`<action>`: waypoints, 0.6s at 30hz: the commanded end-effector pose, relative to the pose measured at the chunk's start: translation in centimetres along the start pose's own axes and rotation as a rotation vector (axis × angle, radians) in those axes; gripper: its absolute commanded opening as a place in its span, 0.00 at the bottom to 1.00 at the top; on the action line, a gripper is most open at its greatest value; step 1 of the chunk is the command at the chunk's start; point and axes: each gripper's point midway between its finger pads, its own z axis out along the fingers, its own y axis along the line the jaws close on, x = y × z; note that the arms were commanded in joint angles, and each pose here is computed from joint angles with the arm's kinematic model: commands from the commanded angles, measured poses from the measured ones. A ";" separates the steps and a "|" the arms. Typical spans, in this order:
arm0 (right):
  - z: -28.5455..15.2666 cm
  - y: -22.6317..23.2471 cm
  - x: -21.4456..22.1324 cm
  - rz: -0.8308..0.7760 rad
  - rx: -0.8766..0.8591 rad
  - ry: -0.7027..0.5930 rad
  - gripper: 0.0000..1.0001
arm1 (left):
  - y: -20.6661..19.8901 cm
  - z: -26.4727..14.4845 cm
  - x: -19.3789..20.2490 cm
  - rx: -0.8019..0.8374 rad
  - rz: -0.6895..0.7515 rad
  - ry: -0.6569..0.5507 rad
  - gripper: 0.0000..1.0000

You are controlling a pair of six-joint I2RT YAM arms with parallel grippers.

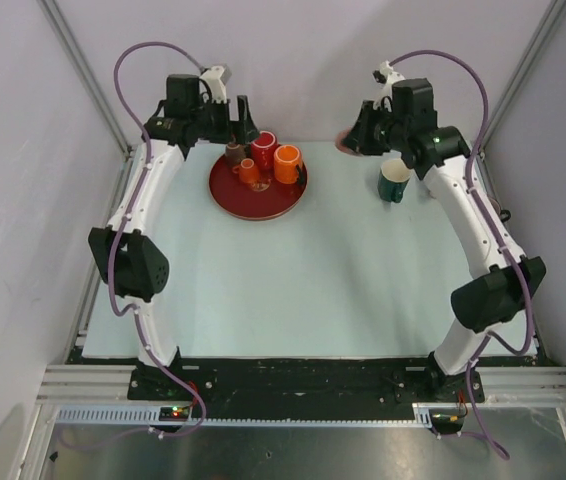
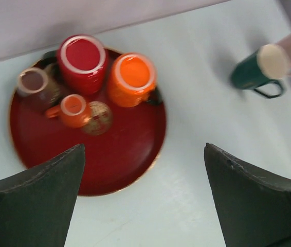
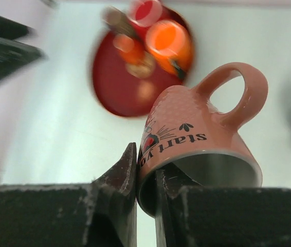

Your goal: Turn the mug right side up

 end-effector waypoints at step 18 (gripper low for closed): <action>-3.4 -24.1 20.1 0.015 0.674 0.706 0.00 | 11.6 4.2 7.9 -0.344 0.409 0.262 1.00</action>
